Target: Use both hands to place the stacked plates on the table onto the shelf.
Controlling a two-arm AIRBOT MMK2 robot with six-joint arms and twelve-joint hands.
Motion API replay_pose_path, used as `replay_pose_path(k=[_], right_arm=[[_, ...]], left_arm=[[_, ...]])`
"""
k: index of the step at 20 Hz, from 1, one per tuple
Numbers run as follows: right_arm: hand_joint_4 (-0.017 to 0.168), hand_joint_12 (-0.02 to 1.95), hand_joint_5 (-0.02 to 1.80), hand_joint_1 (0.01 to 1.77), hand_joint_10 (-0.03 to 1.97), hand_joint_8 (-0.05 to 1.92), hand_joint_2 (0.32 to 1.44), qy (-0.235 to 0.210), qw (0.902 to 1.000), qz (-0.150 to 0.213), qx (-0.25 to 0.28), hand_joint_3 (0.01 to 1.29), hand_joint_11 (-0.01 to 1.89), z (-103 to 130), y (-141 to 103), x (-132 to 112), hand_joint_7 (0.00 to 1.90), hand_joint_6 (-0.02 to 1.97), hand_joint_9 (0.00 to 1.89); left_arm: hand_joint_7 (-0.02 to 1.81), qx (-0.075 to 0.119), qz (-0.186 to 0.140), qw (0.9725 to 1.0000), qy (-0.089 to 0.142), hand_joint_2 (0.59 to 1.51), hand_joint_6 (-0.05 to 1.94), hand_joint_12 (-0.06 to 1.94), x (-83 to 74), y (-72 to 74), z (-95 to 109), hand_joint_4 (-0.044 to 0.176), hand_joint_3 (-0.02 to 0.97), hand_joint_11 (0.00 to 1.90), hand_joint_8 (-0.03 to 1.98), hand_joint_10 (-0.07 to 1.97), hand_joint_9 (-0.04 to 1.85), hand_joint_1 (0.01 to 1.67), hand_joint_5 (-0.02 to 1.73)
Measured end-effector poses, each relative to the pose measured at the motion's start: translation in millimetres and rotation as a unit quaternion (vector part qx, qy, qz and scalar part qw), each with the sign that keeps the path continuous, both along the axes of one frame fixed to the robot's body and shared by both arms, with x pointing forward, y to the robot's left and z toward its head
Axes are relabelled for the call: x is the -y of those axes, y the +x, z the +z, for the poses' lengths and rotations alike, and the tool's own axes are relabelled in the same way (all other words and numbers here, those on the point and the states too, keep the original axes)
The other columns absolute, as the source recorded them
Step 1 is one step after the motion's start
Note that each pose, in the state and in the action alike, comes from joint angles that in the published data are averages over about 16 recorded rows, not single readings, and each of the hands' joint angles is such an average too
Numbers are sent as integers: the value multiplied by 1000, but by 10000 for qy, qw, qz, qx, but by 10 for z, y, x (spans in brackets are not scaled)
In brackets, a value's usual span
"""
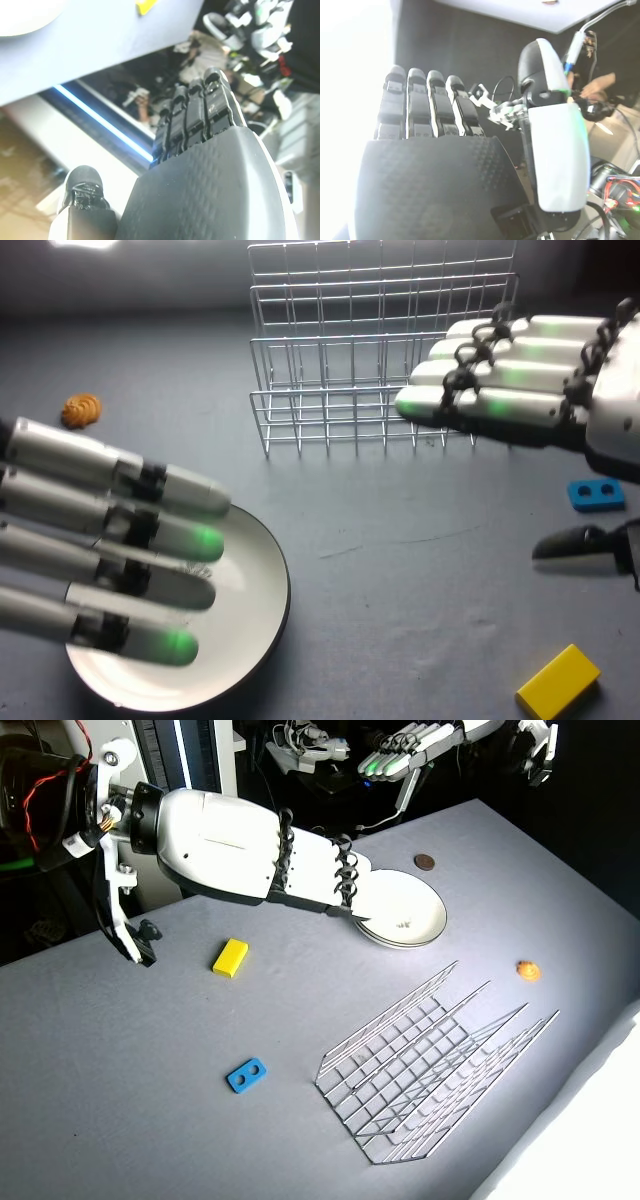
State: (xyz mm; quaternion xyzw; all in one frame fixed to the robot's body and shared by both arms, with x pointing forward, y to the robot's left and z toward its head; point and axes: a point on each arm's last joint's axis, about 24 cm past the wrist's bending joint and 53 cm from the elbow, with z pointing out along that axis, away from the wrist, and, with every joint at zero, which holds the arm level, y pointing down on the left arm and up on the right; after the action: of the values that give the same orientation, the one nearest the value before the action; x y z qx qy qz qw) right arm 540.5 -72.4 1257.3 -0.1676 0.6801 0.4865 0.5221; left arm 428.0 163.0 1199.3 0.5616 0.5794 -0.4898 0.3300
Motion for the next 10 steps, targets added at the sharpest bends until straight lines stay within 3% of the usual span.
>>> replay_pose_path(k=[5,10], right_arm=[[-1,-8,20,844,5,13,1141,-35,10000,59,12,14,20,-8,-41,-40,21,19,17],[-1,-8,20,977,5,13,1121,-56,9999,83,19,14,20,-14,-58,-55,21,19,17]], left_arm=[[48,-158,174,9991,354,1127,5,6,-42,9,-244,0,9,21,12,11,19,15,33],[31,-298,507,9949,818,1132,5,6,-119,71,-566,0,11,21,12,12,17,15,23]])
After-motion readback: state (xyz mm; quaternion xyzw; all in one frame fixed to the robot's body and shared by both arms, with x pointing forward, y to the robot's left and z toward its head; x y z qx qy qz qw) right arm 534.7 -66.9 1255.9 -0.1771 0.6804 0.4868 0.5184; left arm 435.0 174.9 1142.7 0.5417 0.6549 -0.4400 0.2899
